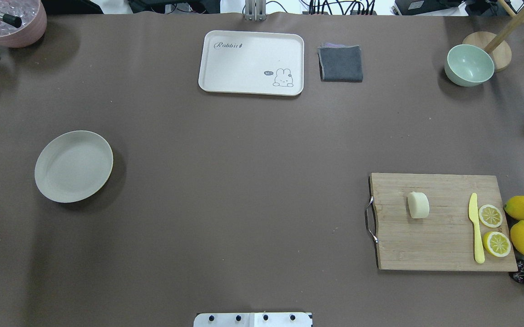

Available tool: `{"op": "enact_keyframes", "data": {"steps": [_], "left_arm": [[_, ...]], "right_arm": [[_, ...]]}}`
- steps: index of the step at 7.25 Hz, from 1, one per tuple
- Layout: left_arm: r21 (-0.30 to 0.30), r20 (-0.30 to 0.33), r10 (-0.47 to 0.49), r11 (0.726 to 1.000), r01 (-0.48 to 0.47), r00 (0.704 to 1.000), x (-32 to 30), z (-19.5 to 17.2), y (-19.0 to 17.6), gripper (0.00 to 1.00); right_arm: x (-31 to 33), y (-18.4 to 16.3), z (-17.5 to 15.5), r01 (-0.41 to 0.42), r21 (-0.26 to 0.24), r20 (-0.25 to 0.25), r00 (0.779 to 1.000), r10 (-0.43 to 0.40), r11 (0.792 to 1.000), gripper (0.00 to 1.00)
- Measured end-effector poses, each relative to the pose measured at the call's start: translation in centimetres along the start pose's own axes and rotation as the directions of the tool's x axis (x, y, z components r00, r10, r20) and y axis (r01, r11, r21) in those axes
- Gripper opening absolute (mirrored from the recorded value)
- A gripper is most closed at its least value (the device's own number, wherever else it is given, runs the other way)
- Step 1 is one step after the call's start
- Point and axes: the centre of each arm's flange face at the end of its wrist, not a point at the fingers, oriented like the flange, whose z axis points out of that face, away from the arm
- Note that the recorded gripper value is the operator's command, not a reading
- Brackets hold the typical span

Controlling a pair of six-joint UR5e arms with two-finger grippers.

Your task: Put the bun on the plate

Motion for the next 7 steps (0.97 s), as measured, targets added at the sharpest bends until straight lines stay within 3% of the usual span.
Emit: {"op": "enact_keyframes", "data": {"steps": [3, 7], "left_arm": [[0.017, -0.006, 0.016, 1.0, -0.016, 1.0, 0.7, -0.4, -1.8, 0.97], [-0.002, -0.001, -0.013, 1.0, 0.013, 1.0, 0.2, -0.1, 0.0, 0.97]], "right_arm": [[0.0, 0.1, 0.4, 0.001, -0.007, 0.005, 1.0, -0.001, 1.0, 1.0], [0.1, 0.1, 0.5, -0.001, -0.01, 0.003, 1.0, 0.001, 1.0, 1.0]]}}
